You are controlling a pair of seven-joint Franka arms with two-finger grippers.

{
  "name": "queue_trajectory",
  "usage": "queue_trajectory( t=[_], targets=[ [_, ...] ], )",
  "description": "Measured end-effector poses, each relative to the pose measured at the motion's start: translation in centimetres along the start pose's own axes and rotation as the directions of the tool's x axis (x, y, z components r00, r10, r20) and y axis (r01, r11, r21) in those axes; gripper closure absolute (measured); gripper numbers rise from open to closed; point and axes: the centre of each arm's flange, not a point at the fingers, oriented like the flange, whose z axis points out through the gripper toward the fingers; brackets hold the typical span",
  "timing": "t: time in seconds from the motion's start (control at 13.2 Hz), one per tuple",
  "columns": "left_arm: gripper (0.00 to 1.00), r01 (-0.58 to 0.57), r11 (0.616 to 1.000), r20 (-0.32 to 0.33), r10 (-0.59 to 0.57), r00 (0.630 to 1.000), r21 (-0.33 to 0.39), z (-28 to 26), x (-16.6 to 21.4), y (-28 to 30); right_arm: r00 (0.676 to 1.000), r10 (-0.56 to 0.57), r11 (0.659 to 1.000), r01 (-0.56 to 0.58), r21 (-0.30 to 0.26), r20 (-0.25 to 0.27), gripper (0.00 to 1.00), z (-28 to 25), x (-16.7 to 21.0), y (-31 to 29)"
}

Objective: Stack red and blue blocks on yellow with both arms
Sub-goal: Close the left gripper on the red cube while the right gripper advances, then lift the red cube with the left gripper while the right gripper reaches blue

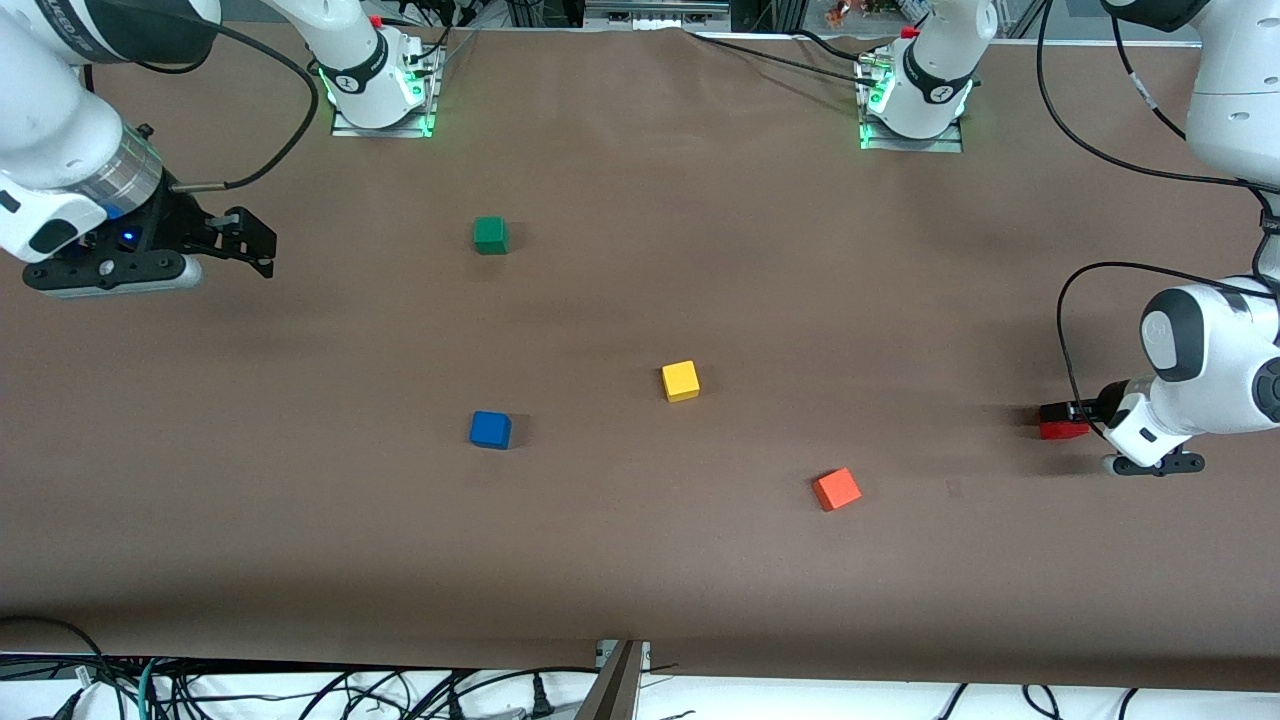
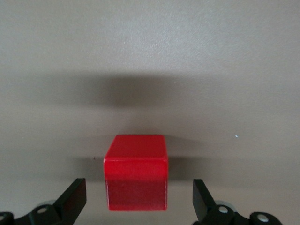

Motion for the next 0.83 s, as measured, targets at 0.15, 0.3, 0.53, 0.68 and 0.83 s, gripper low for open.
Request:
queue_trajectory(
  t=[0.15,0.3,0.53,0.68,0.83],
  targets=[
    [0.00,0.002,1.000,-0.008,-0.002,1.000,-0.001,0.4,0.1,-0.2,1.000,0.017,1.000,-0.017,-0.001,0.014,0.00,0.9,0.3,-0.1],
    [0.07,0.003,1.000,-0.010,-0.003,1.000,-0.001,0.7,0.1,-0.2,1.000,0.018,1.000,-0.018,0.000,0.021,0.00,1.6,0.7,-0.3],
    [0.26,0.003,1.000,-0.010,-0.003,1.000,-0.002,0.7,0.1,-0.1,0.999,0.028,0.999,-0.029,0.022,0.032,0.00,3.8,1.8,-0.8],
    [0.45,-0.002,1.000,-0.018,0.002,1.000,-0.003,0.3,0.3,0.2,0.998,0.039,0.998,-0.041,0.056,0.041,0.00,6.0,3.0,-1.4],
    [0.44,-0.014,1.000,-0.034,0.014,0.999,-0.004,-1.3,0.6,0.9,0.998,0.034,0.997,-0.038,0.069,0.060,0.00,8.0,4.3,-2.2]
  ],
)
